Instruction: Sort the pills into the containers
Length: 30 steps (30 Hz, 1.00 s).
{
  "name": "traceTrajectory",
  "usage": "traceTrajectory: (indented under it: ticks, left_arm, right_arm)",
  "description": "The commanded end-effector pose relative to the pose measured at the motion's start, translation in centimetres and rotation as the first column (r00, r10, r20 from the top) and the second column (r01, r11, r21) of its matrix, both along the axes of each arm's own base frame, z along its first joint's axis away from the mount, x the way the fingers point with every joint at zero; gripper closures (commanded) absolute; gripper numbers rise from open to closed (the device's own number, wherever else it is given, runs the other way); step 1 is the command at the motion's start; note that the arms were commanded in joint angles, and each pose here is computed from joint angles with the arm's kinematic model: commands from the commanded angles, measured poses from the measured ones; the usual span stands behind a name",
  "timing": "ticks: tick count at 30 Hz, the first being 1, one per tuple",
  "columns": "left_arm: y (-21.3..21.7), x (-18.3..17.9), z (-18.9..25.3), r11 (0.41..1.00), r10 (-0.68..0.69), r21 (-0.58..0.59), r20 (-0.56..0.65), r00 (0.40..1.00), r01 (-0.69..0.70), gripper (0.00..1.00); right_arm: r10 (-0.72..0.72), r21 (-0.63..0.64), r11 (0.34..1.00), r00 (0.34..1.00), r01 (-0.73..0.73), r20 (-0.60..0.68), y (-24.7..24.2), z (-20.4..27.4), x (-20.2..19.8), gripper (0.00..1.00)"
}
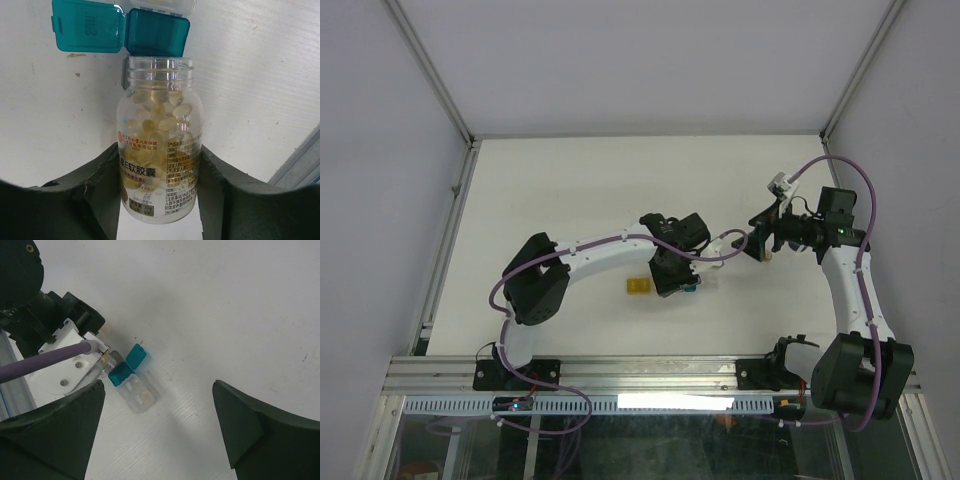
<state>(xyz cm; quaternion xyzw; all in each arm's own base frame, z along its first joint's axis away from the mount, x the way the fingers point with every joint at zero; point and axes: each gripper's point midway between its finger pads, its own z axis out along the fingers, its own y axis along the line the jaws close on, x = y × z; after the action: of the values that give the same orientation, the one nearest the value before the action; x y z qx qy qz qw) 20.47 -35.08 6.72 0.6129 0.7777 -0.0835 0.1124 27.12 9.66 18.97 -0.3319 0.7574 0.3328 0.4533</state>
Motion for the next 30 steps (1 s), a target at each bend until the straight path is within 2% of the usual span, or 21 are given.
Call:
traceTrajectory:
  ticks: [1, 3, 6, 8, 10, 12, 15, 17, 20, 22, 24, 25, 27, 30]
  left_arm:
    - [-1.1, 0.0, 1.5, 1.000, -0.003, -0.028, 0.045, 0.999, 0.004, 1.00]
    - [-0.1, 1.0, 0.8, 0.999, 0.035, 0.001, 0.049, 0.998, -0.035, 1.00]
    - [-1.1, 0.2, 1.6, 0.999, 0.005, -0.041, 0.048, 0.999, -0.003, 1.00]
    - [-0.4, 0.5, 1.4, 1.000, 0.028, -0.001, 0.044, 0.999, -0.028, 1.00]
    - [-1.6, 0.1, 1.9, 0.999, 0.003, -0.042, 0.048, 0.999, -0.001, 1.00]
    - [-0.3, 1.0, 1.1, 0.999, 0.031, -0.007, 0.058, 0.998, -0.031, 1.00]
    - [-1.7, -0.2, 1.8, 0.999, -0.003, -0.040, 0.043, 0.999, 0.005, 1.00]
    - [-0.6, 1.0, 1.1, 0.999, 0.035, -0.008, 0.050, 0.998, -0.035, 1.00]
    - [-1.6, -0.3, 1.8, 0.999, -0.003, -0.036, 0.044, 0.999, 0.004, 1.00]
    - [-0.9, 0.8, 1.4, 0.999, 0.041, -0.007, 0.056, 0.998, -0.040, 1.00]
    - [-1.7, -0.5, 1.7, 1.000, -0.001, -0.024, 0.035, 0.999, 0.002, 1.00]
    - [-1.3, 0.2, 1.3, 1.000, 0.002, -0.025, 0.063, 0.998, -0.001, 1.00]
    - [-0.5, 0.4, 1.0, 0.999, 0.042, 0.021, 0.030, 0.999, -0.043, 1.00]
    - [-1.0, 0.3, 1.2, 1.000, 0.020, -0.006, 0.056, 0.998, -0.020, 1.00]
  right_arm:
    - [0.012, 0.008, 1.000, 0.998, -0.013, 0.062, 0.0, 1.5, 0.0, 0.08]
    - [0.015, 0.013, 1.000, 0.998, -0.015, 0.059, 0.0, 1.6, 0.0, 0.08]
    - [0.012, 0.010, 1.000, 0.998, -0.012, 0.061, 0.0, 1.5, -0.1, 0.08]
    - [0.011, 0.011, 1.000, 0.998, -0.012, 0.062, 0.0, 1.6, 0.0, 0.08]
    - [0.008, 0.011, 1.000, 0.998, -0.009, 0.060, -0.1, 1.5, 0.0, 0.08]
    - [0.011, 0.013, 1.000, 0.998, -0.011, 0.058, -0.1, 1.6, 0.0, 0.08]
    - [0.009, 0.011, 1.000, 0.998, -0.010, 0.060, -0.1, 1.5, 0.0, 0.08]
    - [0.010, 0.014, 1.000, 0.998, -0.011, 0.060, -0.1, 1.6, 0.0, 0.08]
    - [0.008, 0.013, 1.000, 0.998, -0.009, 0.059, -0.1, 1.5, 0.0, 0.08]
    - [0.010, 0.015, 1.000, 0.998, -0.010, 0.059, -0.1, 1.6, 0.0, 0.08]
    - [0.008, 0.013, 1.000, 0.998, -0.009, 0.060, -0.2, 1.6, 0.0, 0.08]
    - [0.009, 0.014, 1.000, 0.998, -0.010, 0.061, -0.1, 1.5, 0.0, 0.08]
    - [0.009, 0.014, 1.000, 0.998, -0.010, 0.060, -0.2, 1.6, 0.0, 0.08]
    - [0.006, 0.014, 1.000, 0.998, -0.007, 0.061, -0.2, 1.6, 0.0, 0.08]
